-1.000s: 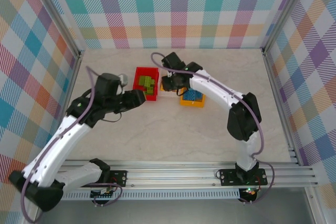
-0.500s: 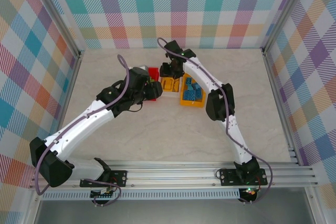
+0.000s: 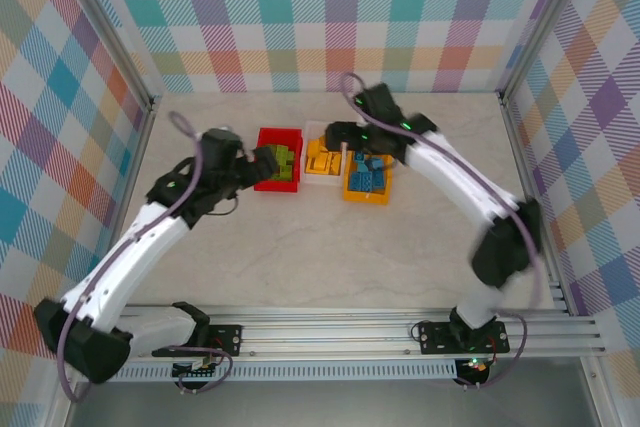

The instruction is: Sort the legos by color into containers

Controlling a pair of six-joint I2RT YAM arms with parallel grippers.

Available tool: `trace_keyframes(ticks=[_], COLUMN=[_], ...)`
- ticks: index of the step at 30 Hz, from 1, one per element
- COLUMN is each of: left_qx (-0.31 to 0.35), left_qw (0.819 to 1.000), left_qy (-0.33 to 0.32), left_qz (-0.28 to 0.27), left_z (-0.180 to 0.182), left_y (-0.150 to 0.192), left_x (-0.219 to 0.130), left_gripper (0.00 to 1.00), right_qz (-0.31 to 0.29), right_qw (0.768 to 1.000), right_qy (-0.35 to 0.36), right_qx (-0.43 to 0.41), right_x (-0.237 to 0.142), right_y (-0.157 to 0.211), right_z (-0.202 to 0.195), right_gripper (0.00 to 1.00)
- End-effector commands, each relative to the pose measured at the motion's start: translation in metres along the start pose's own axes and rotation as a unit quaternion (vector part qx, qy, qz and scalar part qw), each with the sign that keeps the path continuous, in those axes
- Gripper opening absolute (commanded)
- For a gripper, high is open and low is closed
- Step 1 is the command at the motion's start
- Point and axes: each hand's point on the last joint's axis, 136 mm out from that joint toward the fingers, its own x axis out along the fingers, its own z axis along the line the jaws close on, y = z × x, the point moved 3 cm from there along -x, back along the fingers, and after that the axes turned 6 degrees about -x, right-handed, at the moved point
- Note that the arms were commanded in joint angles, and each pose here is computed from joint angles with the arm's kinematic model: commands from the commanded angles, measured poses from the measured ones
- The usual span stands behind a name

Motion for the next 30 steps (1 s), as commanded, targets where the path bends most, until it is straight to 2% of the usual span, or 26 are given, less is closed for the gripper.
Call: trace_keyframes(ticks=[1, 2, 4, 7, 9, 11, 14, 17, 20, 26, 30], left_qx=[0.008, 0.027, 0.031, 0.024, 0.088, 0.141, 0.181, 0.214, 0.206, 0.211, 0.199], left_qw=[0.999, 0.998, 0.989, 0.967, 0.965, 0.959, 0.944, 0.94, 0.938, 0.948, 0.955], left_qy=[-0.026, -0.04, -0.123, -0.216, -0.206, -0.2, -0.216, -0.181, -0.172, -0.148, -0.107], left_qz=[-0.021, -0.036, -0.076, -0.135, -0.134, -0.139, -0.171, -0.195, -0.219, -0.189, -0.193], left_z=[0.037, 0.046, 0.084, 0.131, 0.144, 0.157, 0.174, 0.175, 0.174, 0.163, 0.152], left_y=[-0.002, -0.002, -0.002, 0.006, 0.025, 0.04, 0.048, 0.057, 0.051, 0.031, 0.015], left_x=[-0.033, -0.039, -0.047, -0.045, -0.019, -0.001, 0.014, 0.038, 0.048, 0.095, 0.123], left_gripper=[1.0, 1.0, 1.0, 1.0, 1.0, 1.0, 1.0, 1.0, 1.0, 1.0, 1.0], right_qz=[-0.136, -0.161, -0.18, -0.165, -0.163, -0.169, -0.167, -0.155, -0.169, -0.212, -0.188], right_qw=[0.986, 0.979, 0.95, 0.934, 0.942, 0.94, 0.943, 0.953, 0.954, 0.953, 0.968], right_qy=[0.097, 0.123, 0.247, 0.313, 0.293, 0.295, 0.288, 0.259, 0.244, 0.208, 0.156], right_qx=[0.016, 0.017, 0.063, 0.059, 0.007, -0.013, -0.012, -0.006, -0.033, -0.056, -0.056], right_x=[-0.051, -0.07, -0.103, -0.105, -0.081, -0.065, -0.044, -0.022, -0.007, 0.02, 0.05], right_y=[0.012, 0.023, 0.063, 0.106, 0.13, 0.148, 0.167, 0.169, 0.153, 0.119, 0.125], right_z=[-0.049, -0.064, -0.117, -0.165, -0.178, -0.189, -0.202, -0.211, -0.212, -0.223, -0.231], right_gripper=[1.0, 1.0, 1.0, 1.0, 1.0, 1.0, 1.0, 1.0, 1.0, 1.0, 1.0])
